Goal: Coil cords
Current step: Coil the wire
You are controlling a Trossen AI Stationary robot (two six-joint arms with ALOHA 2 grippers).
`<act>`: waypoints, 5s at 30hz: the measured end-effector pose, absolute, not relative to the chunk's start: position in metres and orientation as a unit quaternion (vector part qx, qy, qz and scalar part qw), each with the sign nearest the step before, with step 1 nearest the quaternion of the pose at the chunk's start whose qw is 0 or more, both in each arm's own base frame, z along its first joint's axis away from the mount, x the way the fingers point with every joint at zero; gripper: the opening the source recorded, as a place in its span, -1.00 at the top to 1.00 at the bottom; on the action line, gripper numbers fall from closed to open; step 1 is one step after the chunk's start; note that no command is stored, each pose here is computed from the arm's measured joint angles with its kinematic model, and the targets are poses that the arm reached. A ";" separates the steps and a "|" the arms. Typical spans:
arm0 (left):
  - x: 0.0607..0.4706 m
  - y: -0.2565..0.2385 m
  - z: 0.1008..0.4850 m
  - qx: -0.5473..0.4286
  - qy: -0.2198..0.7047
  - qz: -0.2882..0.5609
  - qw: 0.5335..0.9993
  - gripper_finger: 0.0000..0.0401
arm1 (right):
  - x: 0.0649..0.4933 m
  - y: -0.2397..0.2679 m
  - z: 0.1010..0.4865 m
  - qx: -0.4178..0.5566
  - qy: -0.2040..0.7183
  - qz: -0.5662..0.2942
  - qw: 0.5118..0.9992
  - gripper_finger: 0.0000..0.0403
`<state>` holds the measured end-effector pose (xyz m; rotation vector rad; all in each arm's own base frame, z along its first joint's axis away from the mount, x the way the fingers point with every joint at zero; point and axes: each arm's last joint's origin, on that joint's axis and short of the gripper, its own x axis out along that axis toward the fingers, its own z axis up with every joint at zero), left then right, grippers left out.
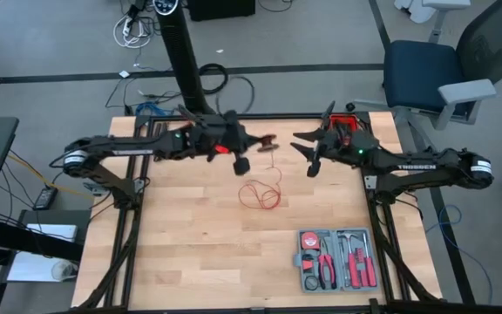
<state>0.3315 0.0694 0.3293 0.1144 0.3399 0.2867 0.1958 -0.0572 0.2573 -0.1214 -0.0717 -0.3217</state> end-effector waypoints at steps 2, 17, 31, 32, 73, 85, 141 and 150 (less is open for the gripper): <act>0.323 0.074 0.341 0.052 0.148 0.165 0.974 1.00 | 0.197 -0.056 0.251 -0.067 -0.003 -0.175 0.982 0.30; 0.316 0.082 0.365 -0.018 0.042 0.199 0.979 1.00 | 0.228 -0.051 0.245 -0.032 0.074 -0.162 0.983 0.31; 0.317 0.081 0.369 -0.032 0.013 0.182 0.983 1.00 | 0.237 -0.045 0.231 -0.022 0.110 -0.131 0.985 0.31; 0.317 0.081 0.369 -0.033 0.012 0.182 0.983 1.00 | 0.238 -0.045 0.232 -0.024 0.104 -0.133 0.985 0.31; 0.322 0.064 0.370 -0.002 0.009 0.172 0.985 1.00 | 0.249 -0.023 0.263 -0.079 0.051 -0.125 0.988 0.98; 0.328 0.064 0.365 -0.015 0.004 0.165 0.986 1.00 | 0.261 -0.024 0.280 -0.066 0.040 -0.145 0.986 0.99; 0.361 0.058 0.315 -0.018 0.099 0.216 0.971 1.00 | 0.303 -0.024 0.329 -0.078 0.193 -0.133 0.969 1.00; 0.361 0.057 0.314 -0.023 0.104 0.199 0.974 1.00 | 0.304 -0.023 0.335 -0.071 0.166 -0.117 0.977 1.00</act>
